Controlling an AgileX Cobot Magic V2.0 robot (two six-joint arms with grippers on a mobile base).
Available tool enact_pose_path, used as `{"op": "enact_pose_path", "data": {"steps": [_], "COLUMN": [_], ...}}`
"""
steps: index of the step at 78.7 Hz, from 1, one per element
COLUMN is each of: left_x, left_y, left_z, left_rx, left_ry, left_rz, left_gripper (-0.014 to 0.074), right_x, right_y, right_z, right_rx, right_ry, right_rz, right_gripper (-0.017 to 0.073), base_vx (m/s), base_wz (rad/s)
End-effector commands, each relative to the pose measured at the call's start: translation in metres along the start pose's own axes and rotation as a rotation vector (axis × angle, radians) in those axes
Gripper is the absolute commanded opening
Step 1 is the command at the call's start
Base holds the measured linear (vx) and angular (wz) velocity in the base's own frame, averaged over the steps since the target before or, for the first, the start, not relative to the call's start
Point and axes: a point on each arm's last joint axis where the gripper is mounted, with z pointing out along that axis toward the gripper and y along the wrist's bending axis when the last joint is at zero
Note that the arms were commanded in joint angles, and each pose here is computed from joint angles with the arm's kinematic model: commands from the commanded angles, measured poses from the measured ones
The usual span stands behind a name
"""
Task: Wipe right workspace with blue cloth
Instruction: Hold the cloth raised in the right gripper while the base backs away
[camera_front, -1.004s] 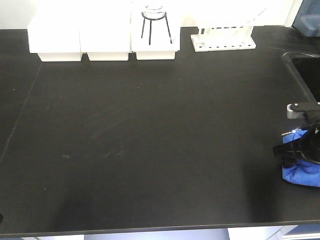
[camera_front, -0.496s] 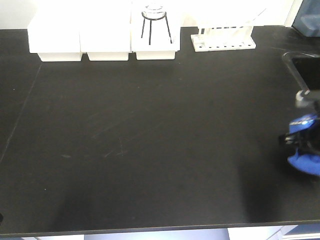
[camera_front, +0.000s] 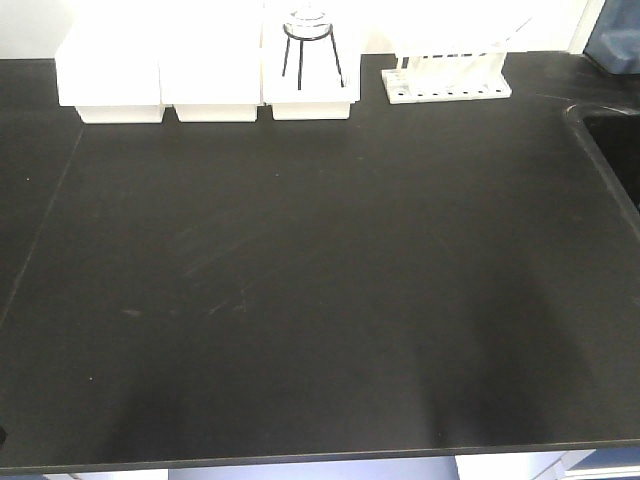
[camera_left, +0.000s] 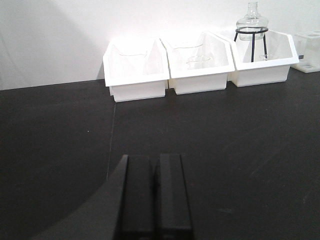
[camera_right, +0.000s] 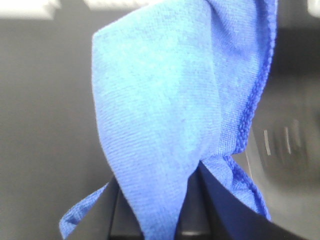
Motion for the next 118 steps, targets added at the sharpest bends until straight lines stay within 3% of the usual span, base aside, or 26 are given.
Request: {"op": "enact_pose_path", "data": {"steps": [1, 12, 27, 118], "left_x": [-0.017, -0.017, -0.017, -0.017], "left_y": [-0.001, -0.001, -0.001, -0.001], "left_z": [-0.003, -0.003, -0.003, -0.003], "left_rx": [0.014, 0.014, 0.014, 0.014], "left_ry": [-0.122, -0.122, -0.122, -0.122], "left_rz": [-0.003, -0.003, -0.003, -0.003], "left_gripper": [-0.0006, -0.0006, -0.0006, -0.0006], "right_x": [-0.004, 0.009, 0.015, 0.016], "right_y": [0.004, 0.010, 0.011, 0.010], "right_z": [-0.026, -0.051, -0.066, -0.066], "right_rx": [-0.017, -0.040, -0.010, -0.007], "right_ry": [-0.124, -0.168, -0.230, -0.226], "right_rz": [-0.018, -0.012, -0.035, -0.037], "right_gripper": [-0.0008, -0.0007, -0.0007, -0.0007], "base_vx": [0.00, 0.00, 0.00, 0.00], "base_wz": [0.00, 0.00, 0.00, 0.00]}}
